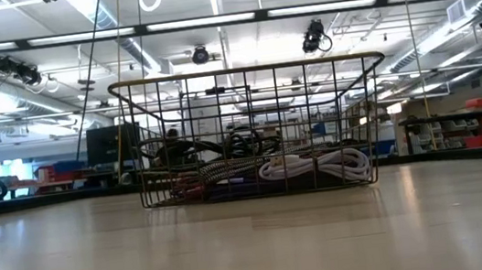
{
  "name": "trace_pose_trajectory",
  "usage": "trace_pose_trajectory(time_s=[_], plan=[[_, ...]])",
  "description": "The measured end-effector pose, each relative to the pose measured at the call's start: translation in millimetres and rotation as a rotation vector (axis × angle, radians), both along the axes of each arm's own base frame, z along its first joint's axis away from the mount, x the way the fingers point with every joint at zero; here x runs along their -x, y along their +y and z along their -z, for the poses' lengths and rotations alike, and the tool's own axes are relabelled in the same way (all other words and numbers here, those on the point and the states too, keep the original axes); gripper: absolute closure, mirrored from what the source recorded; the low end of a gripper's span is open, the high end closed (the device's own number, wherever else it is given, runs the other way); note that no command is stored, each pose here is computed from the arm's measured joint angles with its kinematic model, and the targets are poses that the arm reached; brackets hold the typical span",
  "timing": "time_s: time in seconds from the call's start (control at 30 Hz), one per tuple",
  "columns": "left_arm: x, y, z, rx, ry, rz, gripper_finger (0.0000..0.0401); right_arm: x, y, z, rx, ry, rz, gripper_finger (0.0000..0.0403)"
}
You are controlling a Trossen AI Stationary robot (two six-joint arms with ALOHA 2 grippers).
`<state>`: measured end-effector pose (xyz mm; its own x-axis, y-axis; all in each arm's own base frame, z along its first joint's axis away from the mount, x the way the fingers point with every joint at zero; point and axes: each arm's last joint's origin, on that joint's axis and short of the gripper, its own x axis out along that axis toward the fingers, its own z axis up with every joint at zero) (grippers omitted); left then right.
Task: Pick and place USB-C Cables
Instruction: Adjust the gold wire basket
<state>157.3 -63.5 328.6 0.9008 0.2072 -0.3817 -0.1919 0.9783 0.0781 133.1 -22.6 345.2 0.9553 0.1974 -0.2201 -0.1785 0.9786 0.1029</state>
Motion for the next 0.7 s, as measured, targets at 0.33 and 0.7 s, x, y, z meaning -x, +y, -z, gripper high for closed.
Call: trace_pose_trajectory(time_s=[0.33,0.7], plan=[[14,10,-8,-0.032,-0.033,0.008,0.0312,33,6,-58,0.192,-0.072,0.060,0.0310],[20,22,-3,-0.036,0.031,-0.058,0.0312,36,6,-55,0.153,0.019,0.094,0.0310]])
